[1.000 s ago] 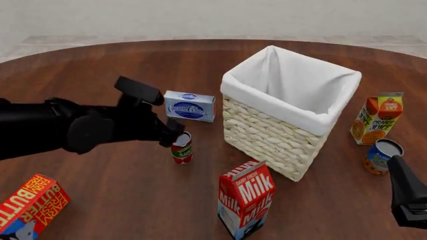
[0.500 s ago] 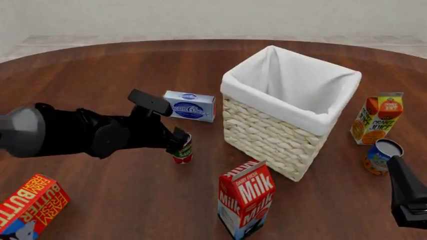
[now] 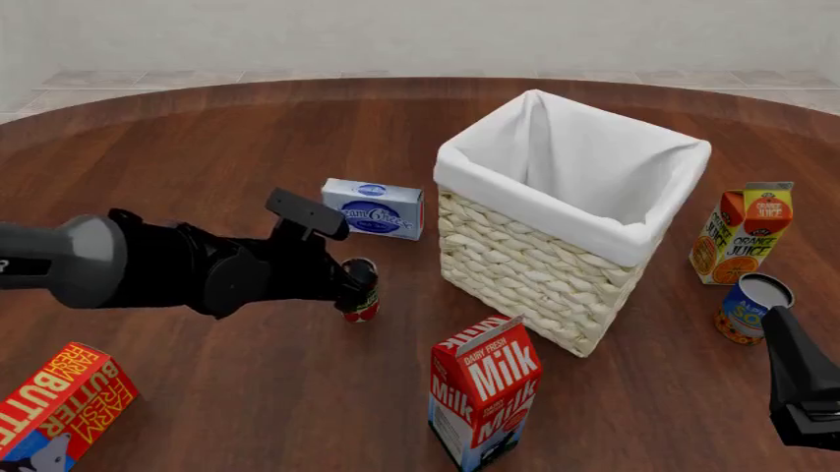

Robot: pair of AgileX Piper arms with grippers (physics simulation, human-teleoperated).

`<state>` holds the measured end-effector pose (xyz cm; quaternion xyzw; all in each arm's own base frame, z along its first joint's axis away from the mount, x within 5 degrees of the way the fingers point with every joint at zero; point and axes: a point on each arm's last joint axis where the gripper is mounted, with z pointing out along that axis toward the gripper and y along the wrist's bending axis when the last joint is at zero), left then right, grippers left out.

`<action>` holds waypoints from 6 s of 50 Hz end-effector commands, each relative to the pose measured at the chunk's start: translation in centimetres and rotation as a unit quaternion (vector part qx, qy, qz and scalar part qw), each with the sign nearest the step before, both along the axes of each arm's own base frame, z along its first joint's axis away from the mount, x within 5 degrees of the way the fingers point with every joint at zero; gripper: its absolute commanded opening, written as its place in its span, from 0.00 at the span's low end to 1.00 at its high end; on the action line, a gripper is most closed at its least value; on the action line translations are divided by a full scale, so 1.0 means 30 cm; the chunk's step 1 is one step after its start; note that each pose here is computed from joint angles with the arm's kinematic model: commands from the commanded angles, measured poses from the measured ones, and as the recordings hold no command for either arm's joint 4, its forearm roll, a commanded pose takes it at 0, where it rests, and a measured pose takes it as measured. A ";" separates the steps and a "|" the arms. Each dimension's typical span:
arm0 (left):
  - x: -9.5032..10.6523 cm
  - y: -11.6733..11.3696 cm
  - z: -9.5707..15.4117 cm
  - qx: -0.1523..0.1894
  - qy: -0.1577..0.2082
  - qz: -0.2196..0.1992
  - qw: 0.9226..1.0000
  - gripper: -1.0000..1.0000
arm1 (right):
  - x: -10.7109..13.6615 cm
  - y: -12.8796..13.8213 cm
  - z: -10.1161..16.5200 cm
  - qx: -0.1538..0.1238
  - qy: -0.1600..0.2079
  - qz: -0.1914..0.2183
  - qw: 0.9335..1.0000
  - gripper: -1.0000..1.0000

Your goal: Pick up the alphabet soup and the tomato sauce, and put them in the basket.

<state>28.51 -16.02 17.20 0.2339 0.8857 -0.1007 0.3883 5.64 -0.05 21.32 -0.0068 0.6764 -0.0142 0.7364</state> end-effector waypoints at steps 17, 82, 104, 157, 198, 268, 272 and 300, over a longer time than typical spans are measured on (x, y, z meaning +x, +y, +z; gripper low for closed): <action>0.016 -0.020 -0.055 0.003 0.010 -0.002 1.000 1.00 | 0.000 0.000 0.000 0.000 0.000 -0.001 1.000 1.00; 0.046 -0.022 0.047 -0.007 -0.019 -0.001 1.000 0.00 | 0.001 0.000 0.001 -0.002 -0.001 0.000 1.000 1.00; -0.013 -0.020 0.187 -0.022 -0.047 -0.014 0.999 0.00 | -0.001 -0.001 0.001 -0.004 -0.001 -0.003 1.000 1.00; -0.065 -0.072 0.589 -0.037 -0.145 -0.075 0.986 0.00 | -0.001 -0.001 0.002 -0.005 -0.003 -0.003 1.000 1.00; -0.015 -0.191 0.757 -0.030 -0.188 -0.123 0.974 0.00 | -0.001 -0.001 0.002 -0.002 -0.003 -0.002 1.000 1.00; 0.059 -0.497 0.685 -0.033 -0.179 -0.193 0.964 0.00 | -0.001 -0.002 0.002 0.015 -0.003 -0.003 1.000 1.00; 0.069 -0.512 0.670 -0.031 -0.175 -0.194 0.965 0.00 | -0.001 -0.002 0.002 0.014 -0.003 -0.003 1.000 1.00; 0.140 -0.593 0.586 -0.016 -0.158 -0.200 0.967 0.00 | 0.002 -0.002 0.004 0.019 -0.004 -0.003 1.000 1.00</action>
